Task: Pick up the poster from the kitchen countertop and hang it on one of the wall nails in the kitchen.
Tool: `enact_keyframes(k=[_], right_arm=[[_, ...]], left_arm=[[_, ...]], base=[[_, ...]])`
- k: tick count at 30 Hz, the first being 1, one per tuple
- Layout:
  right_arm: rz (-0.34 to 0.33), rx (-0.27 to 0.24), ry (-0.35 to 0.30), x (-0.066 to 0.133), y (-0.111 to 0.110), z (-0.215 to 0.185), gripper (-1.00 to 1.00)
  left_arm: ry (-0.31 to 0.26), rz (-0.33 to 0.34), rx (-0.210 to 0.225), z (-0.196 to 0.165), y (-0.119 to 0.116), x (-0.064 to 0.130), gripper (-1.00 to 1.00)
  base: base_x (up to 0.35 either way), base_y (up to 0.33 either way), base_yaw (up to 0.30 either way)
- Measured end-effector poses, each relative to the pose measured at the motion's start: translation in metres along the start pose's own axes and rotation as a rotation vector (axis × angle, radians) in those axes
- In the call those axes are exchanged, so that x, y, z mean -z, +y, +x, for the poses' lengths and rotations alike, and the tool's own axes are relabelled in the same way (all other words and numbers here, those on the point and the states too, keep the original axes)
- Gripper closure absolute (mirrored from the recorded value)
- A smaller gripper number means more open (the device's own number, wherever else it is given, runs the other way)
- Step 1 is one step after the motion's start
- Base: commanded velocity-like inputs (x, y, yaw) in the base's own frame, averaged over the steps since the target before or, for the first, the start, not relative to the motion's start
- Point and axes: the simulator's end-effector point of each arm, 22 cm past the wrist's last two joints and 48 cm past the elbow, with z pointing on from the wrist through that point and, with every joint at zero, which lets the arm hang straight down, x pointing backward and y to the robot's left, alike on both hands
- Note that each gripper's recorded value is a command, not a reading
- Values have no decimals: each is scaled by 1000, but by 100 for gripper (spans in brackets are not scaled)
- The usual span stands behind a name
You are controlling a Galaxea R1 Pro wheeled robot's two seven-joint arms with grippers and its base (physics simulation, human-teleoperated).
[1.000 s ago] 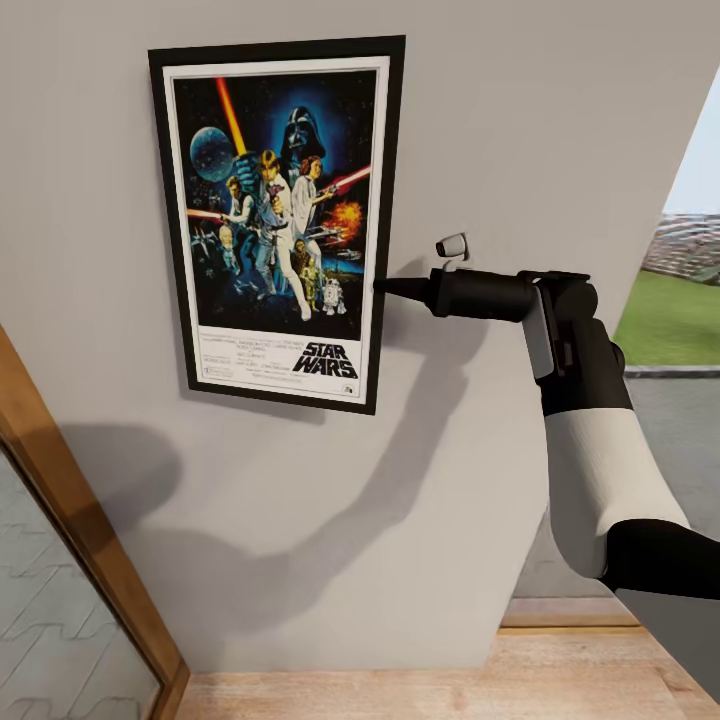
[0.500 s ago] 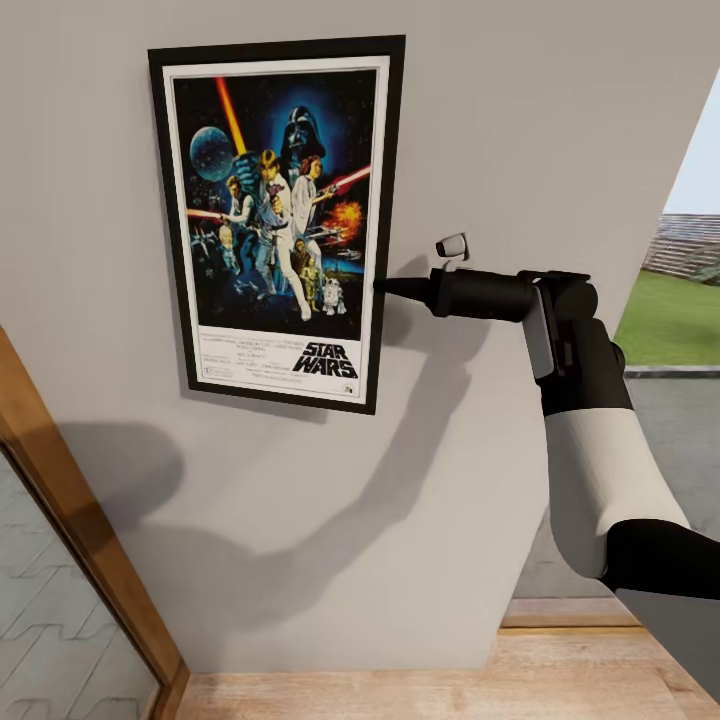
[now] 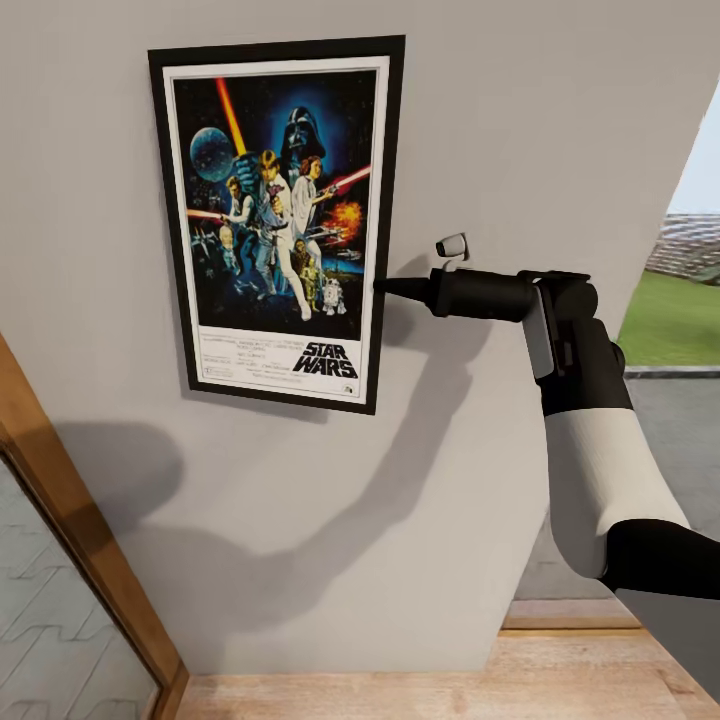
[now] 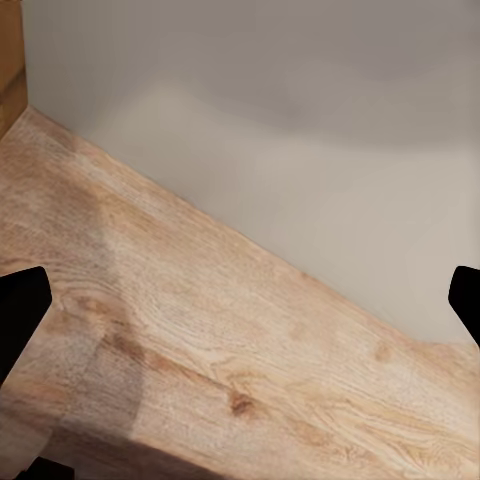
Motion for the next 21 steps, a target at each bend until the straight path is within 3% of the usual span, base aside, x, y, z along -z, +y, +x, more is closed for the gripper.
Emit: enact_keyframes(k=[21], right_arm=[[2, 6, -3, 0, 1, -1, 100]], left_arm=[[-1, 1, 3, 1, -1, 0, -100]], base=[[6, 0, 0]])
